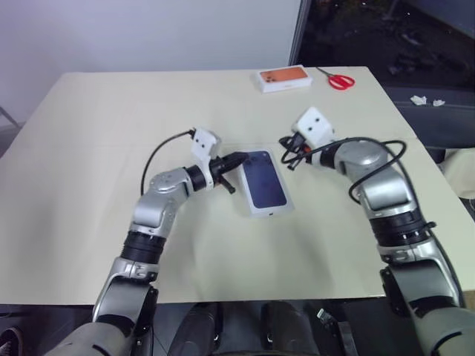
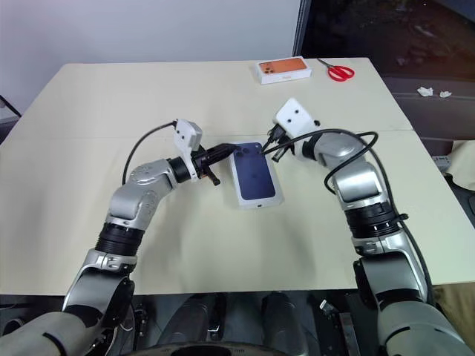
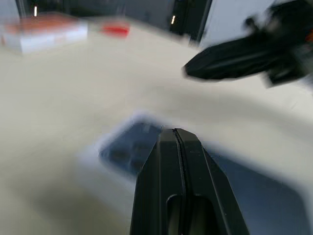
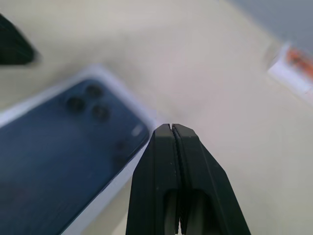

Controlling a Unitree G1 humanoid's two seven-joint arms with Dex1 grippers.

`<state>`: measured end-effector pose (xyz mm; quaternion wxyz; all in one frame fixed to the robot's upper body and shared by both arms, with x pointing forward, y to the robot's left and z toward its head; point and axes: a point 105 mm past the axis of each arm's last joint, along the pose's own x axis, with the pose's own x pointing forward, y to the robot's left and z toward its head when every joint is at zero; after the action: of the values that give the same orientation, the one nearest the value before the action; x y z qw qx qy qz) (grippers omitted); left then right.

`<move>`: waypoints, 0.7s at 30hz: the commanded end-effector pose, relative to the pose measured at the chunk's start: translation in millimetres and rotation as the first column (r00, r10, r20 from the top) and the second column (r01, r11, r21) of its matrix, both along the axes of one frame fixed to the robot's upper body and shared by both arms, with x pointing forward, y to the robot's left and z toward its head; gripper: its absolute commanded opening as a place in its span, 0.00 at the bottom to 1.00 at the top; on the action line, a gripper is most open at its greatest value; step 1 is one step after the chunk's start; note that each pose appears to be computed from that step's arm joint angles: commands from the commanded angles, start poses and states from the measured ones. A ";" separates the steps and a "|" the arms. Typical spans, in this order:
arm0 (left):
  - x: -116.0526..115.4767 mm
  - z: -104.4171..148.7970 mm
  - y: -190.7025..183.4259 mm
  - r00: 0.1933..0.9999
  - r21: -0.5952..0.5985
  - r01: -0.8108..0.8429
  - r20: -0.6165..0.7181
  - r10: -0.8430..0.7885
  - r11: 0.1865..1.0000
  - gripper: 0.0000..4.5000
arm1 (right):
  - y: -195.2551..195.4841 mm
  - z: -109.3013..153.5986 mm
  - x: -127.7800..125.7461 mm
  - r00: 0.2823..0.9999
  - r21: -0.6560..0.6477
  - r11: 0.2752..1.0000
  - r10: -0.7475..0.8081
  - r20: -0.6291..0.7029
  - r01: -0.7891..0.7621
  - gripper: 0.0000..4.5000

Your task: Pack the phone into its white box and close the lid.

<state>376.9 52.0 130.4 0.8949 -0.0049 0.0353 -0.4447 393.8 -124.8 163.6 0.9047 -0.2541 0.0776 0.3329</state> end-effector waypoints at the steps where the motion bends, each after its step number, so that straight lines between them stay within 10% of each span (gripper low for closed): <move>1: -1.6 -5.5 -4.1 0.999 0.030 0.021 0.024 -0.022 0.999 0.00 | 12.1 -13.7 -8.4 0.999 -0.016 0.999 0.047 -0.005 -0.047 0.01; 7: -25.5 -47.6 -1.7 0.994 0.162 0.099 -0.056 -0.091 0.982 0.00 | 18.7 -54.8 -46.8 0.978 -0.085 0.982 0.157 -0.138 -0.169 0.01; 21: -52.7 -25.7 10.4 0.986 0.080 0.169 -0.027 -0.167 0.982 0.00 | 7.6 -34.8 -69.7 0.929 0.063 0.969 0.247 -0.275 -0.239 0.01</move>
<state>321.3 63.0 81.3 0.8514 0.0315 0.1005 -0.5138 319.7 -119.4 117.9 0.8315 -0.2169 0.1813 0.4782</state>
